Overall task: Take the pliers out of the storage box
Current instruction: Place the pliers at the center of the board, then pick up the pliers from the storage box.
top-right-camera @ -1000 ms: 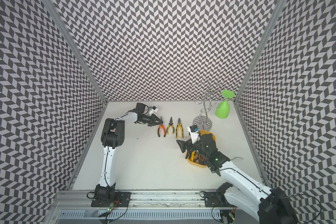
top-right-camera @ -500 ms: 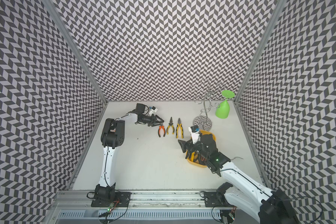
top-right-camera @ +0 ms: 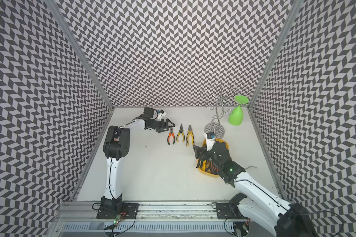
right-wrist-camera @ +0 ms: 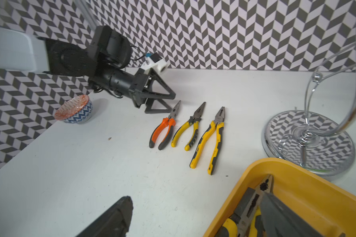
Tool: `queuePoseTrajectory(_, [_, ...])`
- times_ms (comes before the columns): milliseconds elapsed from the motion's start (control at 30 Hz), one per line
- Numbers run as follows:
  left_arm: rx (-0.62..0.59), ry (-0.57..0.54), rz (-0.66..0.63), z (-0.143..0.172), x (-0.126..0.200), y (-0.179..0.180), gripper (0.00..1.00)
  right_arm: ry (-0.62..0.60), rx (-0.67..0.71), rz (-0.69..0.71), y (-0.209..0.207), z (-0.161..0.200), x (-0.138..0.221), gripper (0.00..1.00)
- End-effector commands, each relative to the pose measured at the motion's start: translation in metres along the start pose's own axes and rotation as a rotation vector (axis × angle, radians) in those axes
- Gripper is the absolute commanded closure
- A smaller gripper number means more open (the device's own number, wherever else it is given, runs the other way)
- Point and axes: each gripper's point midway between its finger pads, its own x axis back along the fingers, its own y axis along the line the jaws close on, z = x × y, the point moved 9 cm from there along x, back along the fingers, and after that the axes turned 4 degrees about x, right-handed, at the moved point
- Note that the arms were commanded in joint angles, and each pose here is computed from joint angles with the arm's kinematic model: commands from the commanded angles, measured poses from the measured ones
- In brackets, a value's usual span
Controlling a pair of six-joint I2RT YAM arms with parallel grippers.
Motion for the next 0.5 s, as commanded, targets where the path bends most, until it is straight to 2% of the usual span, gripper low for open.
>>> queuePoseTrajectory(0, [-0.093,-0.131,-0.042,-0.004,0.023,-0.035,0.02,-0.001,-0.064,0.113,-0.009,-0.005,0.005,0.01])
queuePoseTrajectory(200, [-0.199,-0.242,-0.04,0.022,0.046,-0.083,0.02,0.148,-0.172,0.176,-0.011,-0.007,0.005,0.01])
queuePoseTrajectory(333, [-0.267,-0.31,-0.033,0.04,0.058,-0.108,0.02,0.244,-0.224,0.151,-0.01,-0.004,0.009,0.0])
queuePoseTrajectory(467, [-0.416,-0.353,-0.021,0.06,0.065,-0.138,0.02,0.36,-0.266,0.136,-0.017,0.007,0.008,0.05])
